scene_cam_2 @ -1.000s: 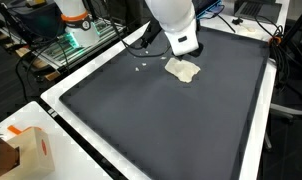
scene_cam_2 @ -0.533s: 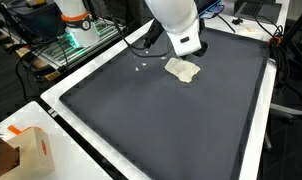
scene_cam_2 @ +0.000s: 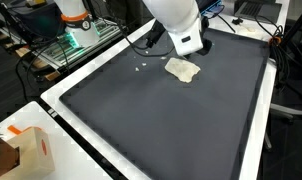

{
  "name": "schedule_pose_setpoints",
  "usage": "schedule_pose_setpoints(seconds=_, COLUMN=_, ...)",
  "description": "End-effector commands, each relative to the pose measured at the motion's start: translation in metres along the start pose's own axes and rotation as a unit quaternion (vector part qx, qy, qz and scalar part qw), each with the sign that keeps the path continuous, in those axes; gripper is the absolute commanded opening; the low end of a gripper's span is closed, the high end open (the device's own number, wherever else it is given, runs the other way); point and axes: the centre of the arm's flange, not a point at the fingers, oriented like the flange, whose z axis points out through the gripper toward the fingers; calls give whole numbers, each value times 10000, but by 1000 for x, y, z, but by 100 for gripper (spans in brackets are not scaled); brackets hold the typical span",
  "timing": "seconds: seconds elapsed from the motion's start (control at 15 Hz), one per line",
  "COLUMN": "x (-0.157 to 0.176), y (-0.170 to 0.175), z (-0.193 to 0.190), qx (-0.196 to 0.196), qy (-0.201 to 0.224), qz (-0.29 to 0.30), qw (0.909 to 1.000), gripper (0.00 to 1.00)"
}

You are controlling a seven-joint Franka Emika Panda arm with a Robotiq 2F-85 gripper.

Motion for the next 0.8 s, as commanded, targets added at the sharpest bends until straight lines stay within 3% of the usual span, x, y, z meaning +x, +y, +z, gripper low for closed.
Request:
schedule_pose_setpoints(seconds=0.0, x=-1, y=1, z=-1, qx=113, qy=111, qz=-22, qw=9999, gripper=19)
schedule_pose_setpoints(seconds=0.73, x=-10, y=-25, z=-29, qx=-176, qy=164, qz=-33, qw=9997, gripper=19)
